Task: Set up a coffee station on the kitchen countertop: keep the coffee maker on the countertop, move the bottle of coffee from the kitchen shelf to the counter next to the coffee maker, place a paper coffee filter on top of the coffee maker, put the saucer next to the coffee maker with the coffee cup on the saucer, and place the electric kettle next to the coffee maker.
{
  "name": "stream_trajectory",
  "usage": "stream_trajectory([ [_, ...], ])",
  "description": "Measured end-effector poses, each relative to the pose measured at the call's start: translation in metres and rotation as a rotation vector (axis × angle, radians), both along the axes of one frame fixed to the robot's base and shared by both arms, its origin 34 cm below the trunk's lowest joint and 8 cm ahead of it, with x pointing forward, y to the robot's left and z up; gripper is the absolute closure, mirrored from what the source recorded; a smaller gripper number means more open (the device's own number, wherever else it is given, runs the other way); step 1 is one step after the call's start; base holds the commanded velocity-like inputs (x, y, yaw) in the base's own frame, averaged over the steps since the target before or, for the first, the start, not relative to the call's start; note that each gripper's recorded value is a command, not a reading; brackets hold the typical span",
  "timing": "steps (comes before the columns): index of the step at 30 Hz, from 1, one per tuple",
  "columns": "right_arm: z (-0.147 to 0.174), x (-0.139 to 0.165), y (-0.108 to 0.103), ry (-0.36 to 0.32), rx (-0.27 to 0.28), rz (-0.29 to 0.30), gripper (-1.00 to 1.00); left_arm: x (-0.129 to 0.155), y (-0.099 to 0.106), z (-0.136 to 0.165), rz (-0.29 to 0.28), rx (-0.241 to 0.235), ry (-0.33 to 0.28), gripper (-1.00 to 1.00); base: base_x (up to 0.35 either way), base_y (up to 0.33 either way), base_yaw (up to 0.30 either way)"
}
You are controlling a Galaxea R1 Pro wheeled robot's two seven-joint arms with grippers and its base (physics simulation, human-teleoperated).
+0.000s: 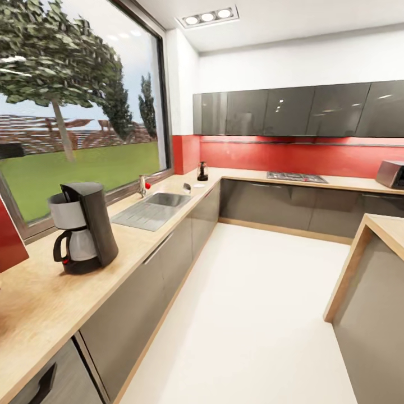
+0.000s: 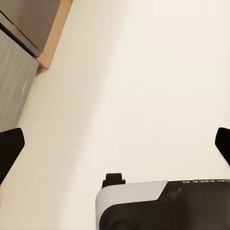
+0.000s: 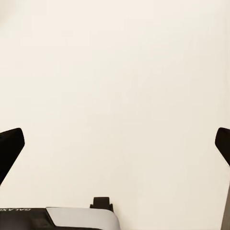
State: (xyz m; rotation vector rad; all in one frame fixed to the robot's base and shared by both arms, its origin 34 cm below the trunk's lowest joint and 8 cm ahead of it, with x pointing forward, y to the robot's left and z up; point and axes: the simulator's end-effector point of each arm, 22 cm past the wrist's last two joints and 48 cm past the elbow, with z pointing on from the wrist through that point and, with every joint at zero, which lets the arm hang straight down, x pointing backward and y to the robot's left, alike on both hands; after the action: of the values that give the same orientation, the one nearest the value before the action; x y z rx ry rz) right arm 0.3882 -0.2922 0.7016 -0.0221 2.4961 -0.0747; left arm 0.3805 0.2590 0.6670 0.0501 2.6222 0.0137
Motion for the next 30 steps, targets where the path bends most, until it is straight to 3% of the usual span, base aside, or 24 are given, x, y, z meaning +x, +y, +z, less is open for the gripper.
stream_trajectory([
  [22,-0.0007,-0.0008,0.0022,0.003,0.002,0.002,-1.00,0.0000,0.0021,0.0000,0.006,0.000,0.000,-1.00,0.340,-0.100,0.001],
  [30,-0.0007,-0.0007,0.0020,0.003,0.001,0.001,-1.00,-0.0005,0.0017,-0.0002,0.002,0.002,0.001,-1.00,0.328,-0.141,0.186],
])
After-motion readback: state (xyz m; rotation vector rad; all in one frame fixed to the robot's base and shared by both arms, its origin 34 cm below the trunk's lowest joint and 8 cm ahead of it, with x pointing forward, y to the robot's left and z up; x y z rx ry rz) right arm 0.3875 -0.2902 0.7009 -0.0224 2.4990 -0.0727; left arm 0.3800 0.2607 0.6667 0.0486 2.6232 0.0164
